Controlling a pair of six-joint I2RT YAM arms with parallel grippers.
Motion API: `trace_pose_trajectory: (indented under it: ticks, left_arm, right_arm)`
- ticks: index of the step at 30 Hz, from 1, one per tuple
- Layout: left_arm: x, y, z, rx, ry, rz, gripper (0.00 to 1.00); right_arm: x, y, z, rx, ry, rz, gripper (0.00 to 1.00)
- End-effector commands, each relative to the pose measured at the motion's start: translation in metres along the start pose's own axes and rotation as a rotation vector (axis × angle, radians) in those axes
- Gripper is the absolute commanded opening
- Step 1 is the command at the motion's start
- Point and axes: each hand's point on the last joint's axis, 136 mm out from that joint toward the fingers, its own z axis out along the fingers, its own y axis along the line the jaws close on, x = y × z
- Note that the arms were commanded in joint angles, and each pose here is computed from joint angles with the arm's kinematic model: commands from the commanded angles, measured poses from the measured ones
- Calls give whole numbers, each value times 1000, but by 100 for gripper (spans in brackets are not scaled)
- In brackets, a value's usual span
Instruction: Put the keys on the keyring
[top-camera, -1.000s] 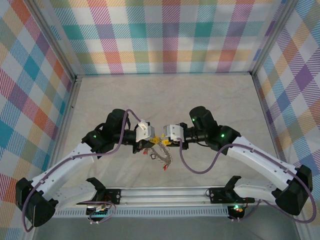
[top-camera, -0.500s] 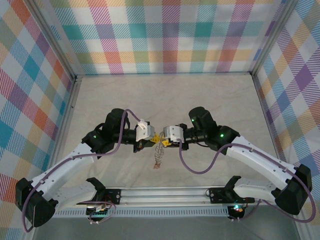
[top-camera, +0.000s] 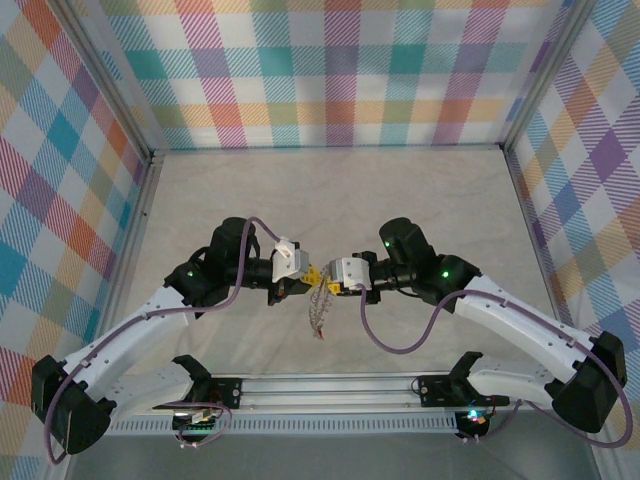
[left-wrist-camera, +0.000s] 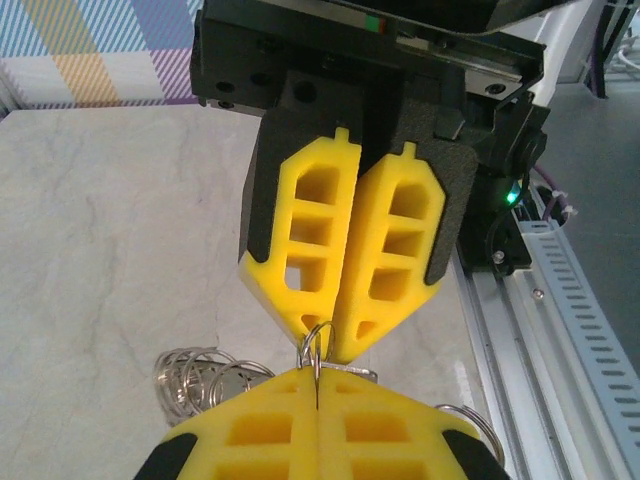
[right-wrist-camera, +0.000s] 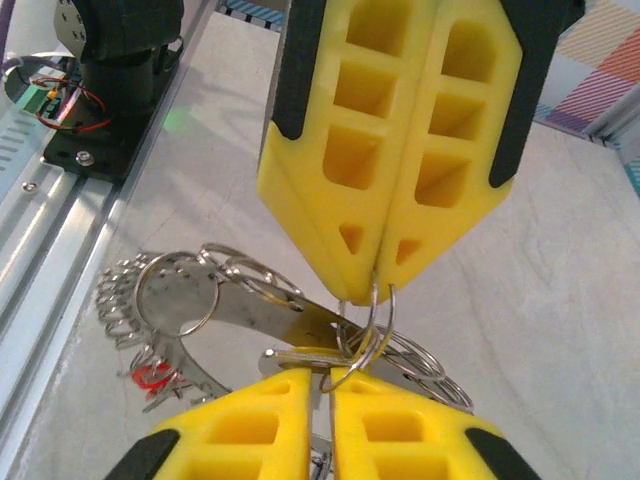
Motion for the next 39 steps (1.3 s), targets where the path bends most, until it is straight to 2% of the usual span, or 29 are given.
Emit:
trace_pose_trajectory:
  ticks: [1, 8, 13, 18, 22, 25, 29, 33, 39]
  left_arm:
    - [-20, -3, -2, 16, -77, 41, 0]
    - [-20, -2, 0, 22, -83, 16, 0]
    - [-21, 0, 1, 16, -89, 5, 0]
    - [-16, 1, 2, 10, -81, -5, 0]
    - [-15, 1, 1, 6, -77, -1, 0]
    - [-15, 0, 1, 8, -74, 6, 0]
    - [-16, -2, 0, 18, -77, 14, 0]
    - [-16, -4, 0, 26, -78, 15, 0]
    - [-18, -5, -1, 30, -82, 19, 0]
  right_arm:
    - [-5, 2, -1, 19, -28, -64, 9]
    - [-4, -2, 3, 51, -13, -109, 0]
    - [0, 2, 8, 58, 19, -177, 0]
    - [-6, 3, 7, 66, -3, -196, 0]
    - [-12, -2, 1, 114, -28, -194, 15]
    - [-10, -1, -3, 122, -25, -180, 20]
    - [-7, -2, -7, 146, -14, -155, 23]
    - [-14, -7, -15, 177, -67, -124, 28]
    - [-19, -5, -12, 130, -93, -92, 31]
